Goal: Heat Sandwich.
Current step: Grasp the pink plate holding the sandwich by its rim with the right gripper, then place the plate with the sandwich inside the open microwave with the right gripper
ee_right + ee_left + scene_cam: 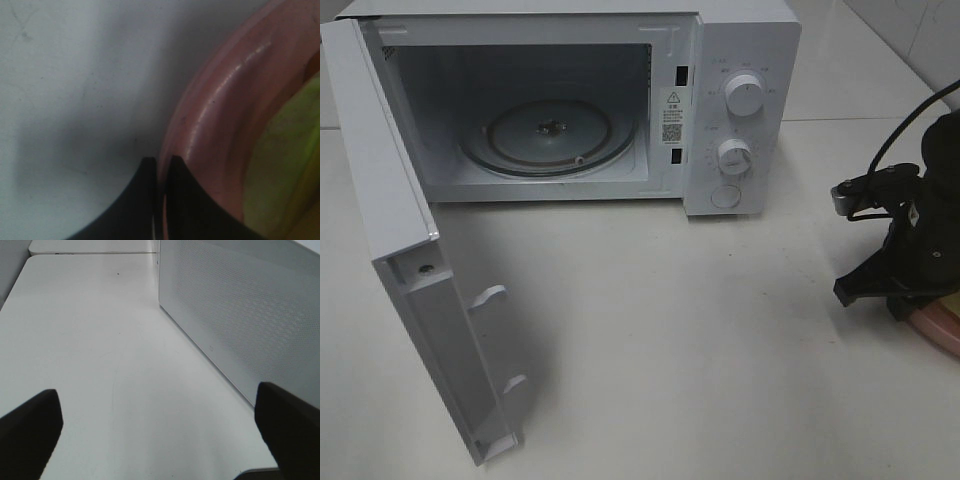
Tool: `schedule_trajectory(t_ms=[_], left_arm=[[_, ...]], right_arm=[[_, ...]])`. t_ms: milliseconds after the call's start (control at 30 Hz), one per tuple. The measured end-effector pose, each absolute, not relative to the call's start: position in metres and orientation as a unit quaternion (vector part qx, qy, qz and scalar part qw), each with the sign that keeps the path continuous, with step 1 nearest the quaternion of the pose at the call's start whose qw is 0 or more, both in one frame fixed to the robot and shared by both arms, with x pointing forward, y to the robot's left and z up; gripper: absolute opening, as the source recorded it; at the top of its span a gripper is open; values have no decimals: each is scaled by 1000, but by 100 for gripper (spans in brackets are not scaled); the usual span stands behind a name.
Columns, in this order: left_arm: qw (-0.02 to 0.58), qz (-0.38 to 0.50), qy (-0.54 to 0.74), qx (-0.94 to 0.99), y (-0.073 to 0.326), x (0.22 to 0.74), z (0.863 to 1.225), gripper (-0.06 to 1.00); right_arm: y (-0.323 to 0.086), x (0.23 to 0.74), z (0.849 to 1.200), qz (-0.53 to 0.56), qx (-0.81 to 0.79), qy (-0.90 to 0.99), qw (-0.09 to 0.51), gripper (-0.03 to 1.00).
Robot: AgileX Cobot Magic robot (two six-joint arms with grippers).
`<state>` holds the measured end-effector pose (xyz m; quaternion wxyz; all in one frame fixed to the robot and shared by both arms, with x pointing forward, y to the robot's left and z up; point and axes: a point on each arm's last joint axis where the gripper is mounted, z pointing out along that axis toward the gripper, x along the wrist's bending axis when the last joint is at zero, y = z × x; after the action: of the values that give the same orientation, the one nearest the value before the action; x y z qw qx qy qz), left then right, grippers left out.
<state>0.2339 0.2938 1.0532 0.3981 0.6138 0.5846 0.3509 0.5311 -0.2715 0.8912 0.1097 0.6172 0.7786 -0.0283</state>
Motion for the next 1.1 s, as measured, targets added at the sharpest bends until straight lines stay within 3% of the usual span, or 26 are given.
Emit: schedule_trajectory(t_ms=[1100], left_arm=[[398, 351, 585, 614, 294, 234, 1053, 99]], right_arm=[[-239, 510, 909, -118, 579, 793, 147, 4]])
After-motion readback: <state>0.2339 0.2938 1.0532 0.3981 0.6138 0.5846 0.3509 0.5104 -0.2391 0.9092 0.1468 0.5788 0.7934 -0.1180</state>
